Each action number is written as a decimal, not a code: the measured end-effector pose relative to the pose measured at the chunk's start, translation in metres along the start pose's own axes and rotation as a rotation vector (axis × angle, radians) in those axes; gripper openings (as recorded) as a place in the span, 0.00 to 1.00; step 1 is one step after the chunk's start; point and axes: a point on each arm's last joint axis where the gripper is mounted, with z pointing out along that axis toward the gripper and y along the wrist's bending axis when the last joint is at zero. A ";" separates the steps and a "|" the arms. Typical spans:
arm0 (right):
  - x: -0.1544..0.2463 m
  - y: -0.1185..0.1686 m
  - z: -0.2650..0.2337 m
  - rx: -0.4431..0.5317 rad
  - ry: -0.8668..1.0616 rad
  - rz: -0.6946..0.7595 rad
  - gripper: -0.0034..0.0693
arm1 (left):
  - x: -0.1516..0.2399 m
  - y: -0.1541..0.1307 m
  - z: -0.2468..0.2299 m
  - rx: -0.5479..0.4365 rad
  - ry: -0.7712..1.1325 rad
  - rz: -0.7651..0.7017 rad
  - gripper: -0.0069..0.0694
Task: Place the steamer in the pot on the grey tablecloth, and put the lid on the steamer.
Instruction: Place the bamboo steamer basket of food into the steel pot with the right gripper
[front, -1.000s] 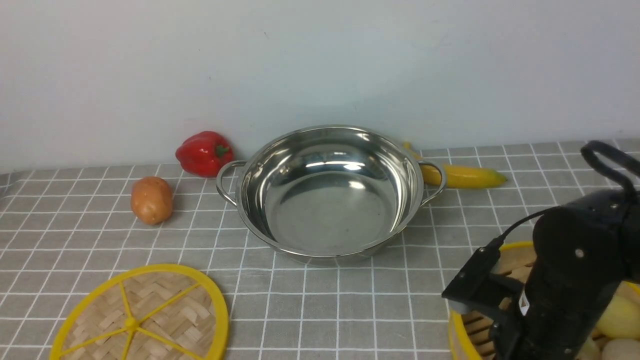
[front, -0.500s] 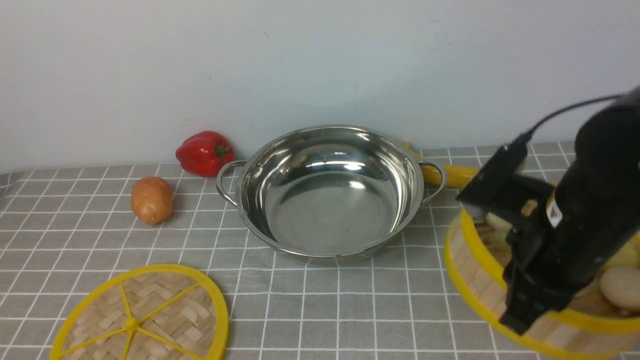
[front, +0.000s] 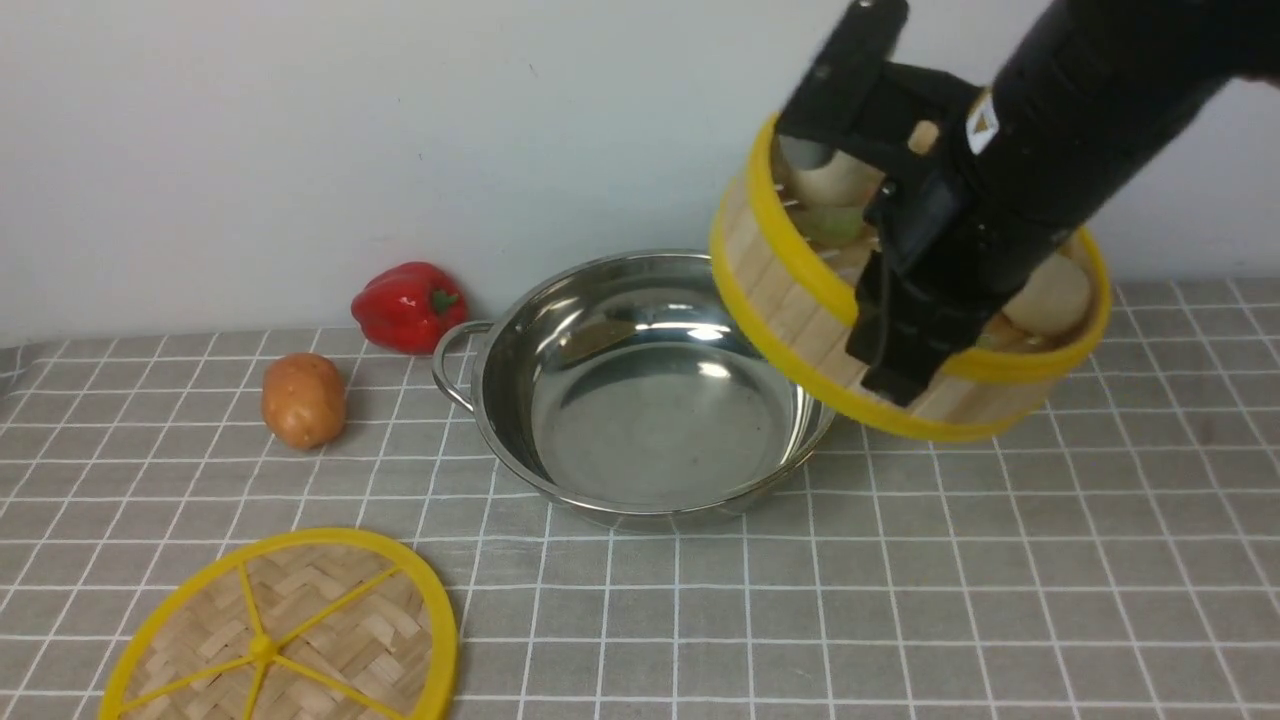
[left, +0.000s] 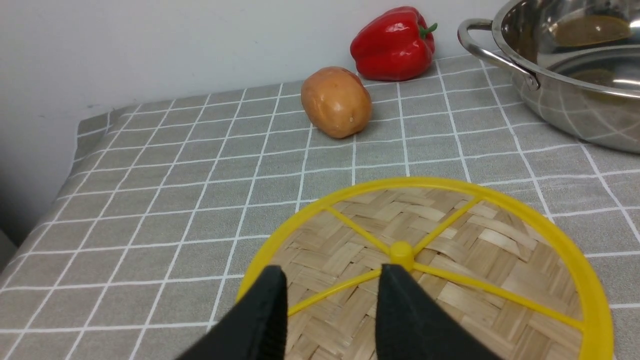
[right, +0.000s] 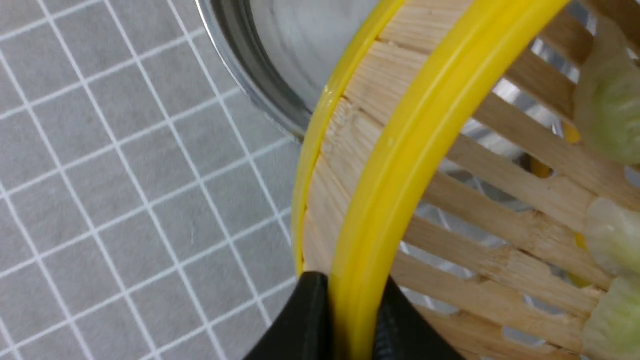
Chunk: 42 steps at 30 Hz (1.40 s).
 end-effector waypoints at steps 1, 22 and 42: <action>-0.003 0.000 0.001 -0.001 -0.004 -0.014 0.19 | 0.000 0.000 0.000 0.000 0.000 0.000 0.41; -0.074 0.028 0.118 0.022 0.118 -0.423 0.19 | 0.000 0.000 0.000 0.000 0.000 0.000 0.41; -0.068 0.036 0.172 -0.051 0.180 -0.435 0.19 | 0.000 0.000 0.000 0.000 0.000 0.000 0.41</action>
